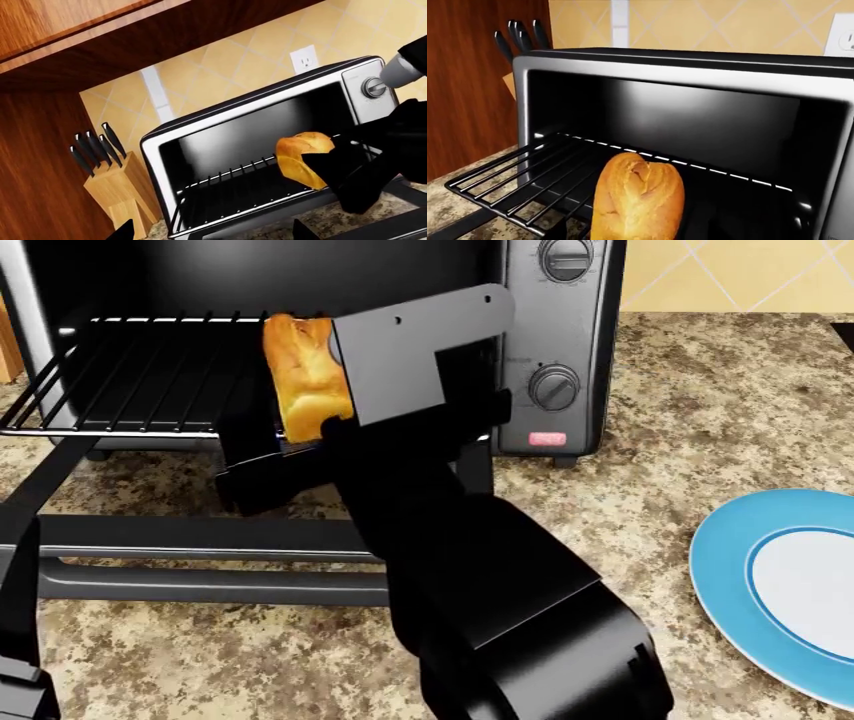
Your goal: Pick the bread from the rack and place it on the plate on the counter.
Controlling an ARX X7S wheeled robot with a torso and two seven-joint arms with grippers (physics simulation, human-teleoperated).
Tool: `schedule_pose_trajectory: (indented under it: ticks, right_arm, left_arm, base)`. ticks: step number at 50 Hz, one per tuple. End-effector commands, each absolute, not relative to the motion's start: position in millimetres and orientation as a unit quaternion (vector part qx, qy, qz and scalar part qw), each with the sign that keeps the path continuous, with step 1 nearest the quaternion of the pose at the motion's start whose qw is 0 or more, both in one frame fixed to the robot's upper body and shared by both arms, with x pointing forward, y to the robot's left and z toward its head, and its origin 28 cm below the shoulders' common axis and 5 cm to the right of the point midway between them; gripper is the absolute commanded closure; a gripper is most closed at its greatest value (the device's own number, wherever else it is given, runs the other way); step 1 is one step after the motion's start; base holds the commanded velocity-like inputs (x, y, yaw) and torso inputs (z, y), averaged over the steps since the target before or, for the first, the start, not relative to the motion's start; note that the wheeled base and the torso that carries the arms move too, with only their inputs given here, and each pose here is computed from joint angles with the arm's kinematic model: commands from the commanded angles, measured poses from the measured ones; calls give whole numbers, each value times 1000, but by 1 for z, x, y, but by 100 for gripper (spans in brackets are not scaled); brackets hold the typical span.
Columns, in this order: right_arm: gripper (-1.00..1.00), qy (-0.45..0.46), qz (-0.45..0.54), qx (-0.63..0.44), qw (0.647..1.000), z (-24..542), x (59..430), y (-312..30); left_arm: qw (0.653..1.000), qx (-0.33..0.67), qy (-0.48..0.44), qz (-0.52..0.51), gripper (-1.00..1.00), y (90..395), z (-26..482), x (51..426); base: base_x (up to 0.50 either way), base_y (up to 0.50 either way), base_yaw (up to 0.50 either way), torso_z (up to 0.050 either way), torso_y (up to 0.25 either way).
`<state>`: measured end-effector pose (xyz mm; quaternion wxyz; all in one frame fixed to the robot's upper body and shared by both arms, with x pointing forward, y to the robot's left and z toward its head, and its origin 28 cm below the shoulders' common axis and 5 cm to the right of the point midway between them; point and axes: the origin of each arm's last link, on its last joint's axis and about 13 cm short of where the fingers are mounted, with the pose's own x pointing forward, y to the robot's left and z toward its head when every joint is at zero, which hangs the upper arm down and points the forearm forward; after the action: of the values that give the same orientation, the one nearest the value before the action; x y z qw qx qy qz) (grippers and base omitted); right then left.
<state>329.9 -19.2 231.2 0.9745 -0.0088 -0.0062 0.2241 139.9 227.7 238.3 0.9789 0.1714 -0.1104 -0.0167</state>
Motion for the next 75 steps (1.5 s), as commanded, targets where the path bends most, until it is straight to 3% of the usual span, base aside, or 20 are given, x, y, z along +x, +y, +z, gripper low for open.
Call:
schedule_pose_trajectory:
  ticks: [1, 49, 50, 63, 75]
  right_arm:
    - [-100, 1, 223, -9, 975, 227, 331, -19]
    - [-100, 28, 223, -18, 974, 215, 347, -13]
    - [100, 23, 222, -21, 975, 216, 346, -13]
    - [100, 7, 222, -19, 975, 220, 335, -15]
    - [100, -66, 212, -19, 975, 235, 285, -32]
  left_arm:
    - [979, 171, -112, -17, -100, 228, 239, 138]
    - [979, 171, -110, -20, -100, 228, 237, 135]
    - [979, 171, -110, -19, -100, 229, 237, 135]
    - [980, 170, -105, -20, -100, 229, 237, 136]
    - [980, 168, -101, -21, -100, 227, 235, 138]
  base:
    - [0, 0, 0, 0, 0]
    - [0, 0, 0, 0, 0]
    - [0, 0, 0, 0, 0]
    - [0, 0, 0, 0, 0]
    - [0, 0, 0, 0, 1]
